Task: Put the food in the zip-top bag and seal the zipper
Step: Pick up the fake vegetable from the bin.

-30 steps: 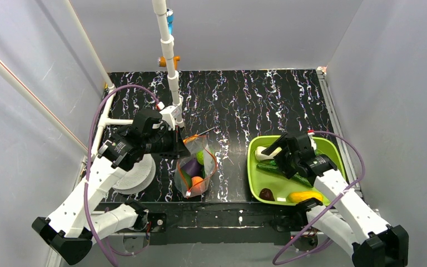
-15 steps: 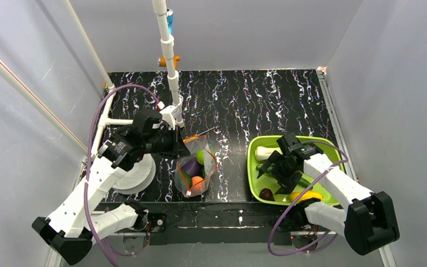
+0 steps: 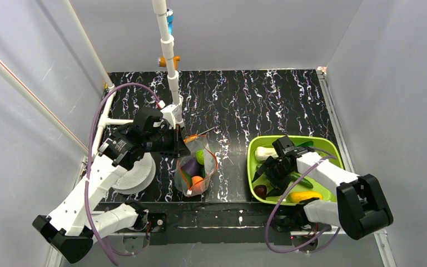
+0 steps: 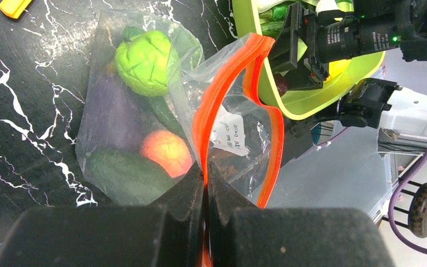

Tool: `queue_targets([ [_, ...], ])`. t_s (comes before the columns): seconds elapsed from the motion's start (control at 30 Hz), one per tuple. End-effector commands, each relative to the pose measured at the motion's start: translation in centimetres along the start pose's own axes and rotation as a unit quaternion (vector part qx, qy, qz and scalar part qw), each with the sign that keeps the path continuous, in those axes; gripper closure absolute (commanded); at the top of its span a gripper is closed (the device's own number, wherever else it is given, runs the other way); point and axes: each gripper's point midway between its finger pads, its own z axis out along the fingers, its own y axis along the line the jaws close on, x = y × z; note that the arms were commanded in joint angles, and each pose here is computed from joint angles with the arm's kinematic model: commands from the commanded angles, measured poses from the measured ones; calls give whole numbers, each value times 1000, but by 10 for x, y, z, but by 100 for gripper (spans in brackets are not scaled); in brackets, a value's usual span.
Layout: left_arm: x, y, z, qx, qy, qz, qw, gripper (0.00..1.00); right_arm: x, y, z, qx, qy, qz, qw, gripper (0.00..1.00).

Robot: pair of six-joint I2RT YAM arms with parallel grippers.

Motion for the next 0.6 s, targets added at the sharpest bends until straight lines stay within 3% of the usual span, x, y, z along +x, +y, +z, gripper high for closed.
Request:
queue_targets([
  [0.0, -3, -5, -4, 10, -7, 0, 1000, 100, -3, -1, 14, 10, 12, -35, 999, 26],
  [0.1, -1, -6, -4, 14, -5, -3, 1000, 100, -1, 3, 16, 2, 21, -34, 999, 44],
  [0.2, -1, -3, -6, 4, -5, 1, 1000, 100, -2, 8, 13, -8, 14, -29, 999, 50],
  [0.57, 0, -4, -2, 10, 1, -1, 1000, 100, -46, 7, -36, 21, -146, -52, 988, 56],
])
